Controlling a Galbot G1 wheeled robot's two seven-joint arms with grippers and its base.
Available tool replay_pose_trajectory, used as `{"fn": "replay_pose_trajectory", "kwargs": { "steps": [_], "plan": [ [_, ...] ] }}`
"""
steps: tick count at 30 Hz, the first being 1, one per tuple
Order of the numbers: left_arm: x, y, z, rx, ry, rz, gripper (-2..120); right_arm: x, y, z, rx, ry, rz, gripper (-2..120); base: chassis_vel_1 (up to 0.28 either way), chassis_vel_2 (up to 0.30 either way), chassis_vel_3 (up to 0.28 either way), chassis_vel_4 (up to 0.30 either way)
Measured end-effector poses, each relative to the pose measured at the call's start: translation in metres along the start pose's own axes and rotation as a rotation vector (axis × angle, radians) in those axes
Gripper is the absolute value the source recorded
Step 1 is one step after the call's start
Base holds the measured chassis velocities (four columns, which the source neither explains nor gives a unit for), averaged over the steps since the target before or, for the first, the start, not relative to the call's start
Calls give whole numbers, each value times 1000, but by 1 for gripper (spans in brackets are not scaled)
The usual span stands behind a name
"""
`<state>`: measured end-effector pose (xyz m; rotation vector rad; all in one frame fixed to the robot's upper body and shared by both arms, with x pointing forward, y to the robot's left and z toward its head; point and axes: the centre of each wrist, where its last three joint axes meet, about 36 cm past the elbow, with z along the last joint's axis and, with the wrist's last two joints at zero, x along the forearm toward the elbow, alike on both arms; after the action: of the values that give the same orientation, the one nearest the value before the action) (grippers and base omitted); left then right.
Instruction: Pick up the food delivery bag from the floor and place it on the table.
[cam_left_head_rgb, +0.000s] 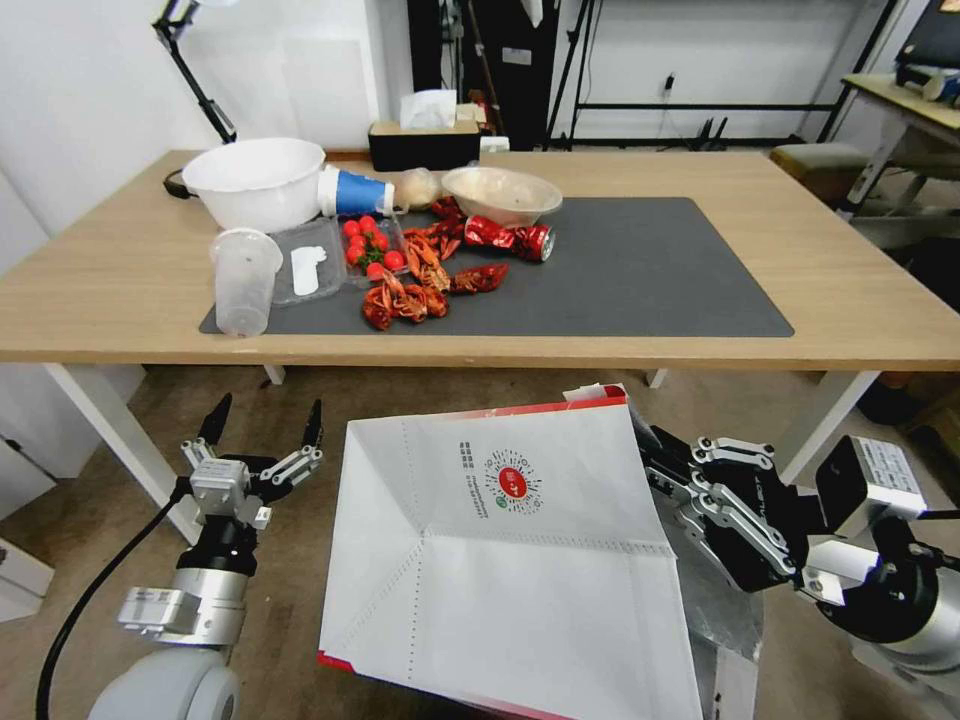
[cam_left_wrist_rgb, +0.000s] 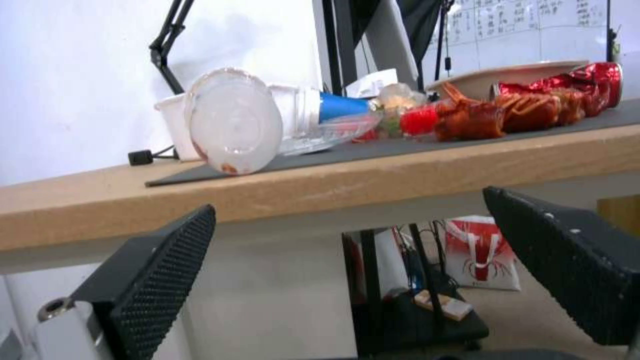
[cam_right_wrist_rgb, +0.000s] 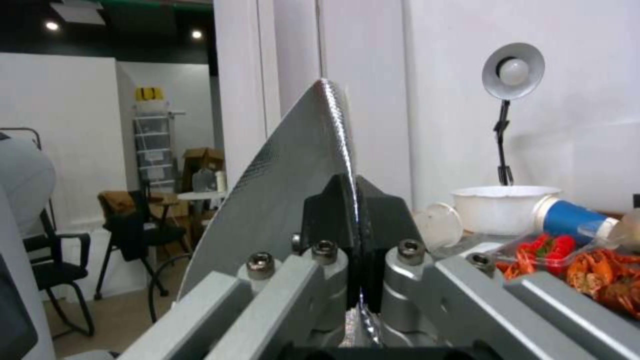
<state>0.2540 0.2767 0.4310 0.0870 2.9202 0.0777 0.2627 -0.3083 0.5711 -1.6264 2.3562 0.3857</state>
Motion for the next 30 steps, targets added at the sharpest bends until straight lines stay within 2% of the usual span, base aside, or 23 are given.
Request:
{"fn": "replay_pose_trajectory", "kwargs": {
  "steps": [30],
  "plan": [
    [1,2,1,-7,-2,-2,100,6,4,2,4,1,9,0,0,0,0,0]
  ]
}}
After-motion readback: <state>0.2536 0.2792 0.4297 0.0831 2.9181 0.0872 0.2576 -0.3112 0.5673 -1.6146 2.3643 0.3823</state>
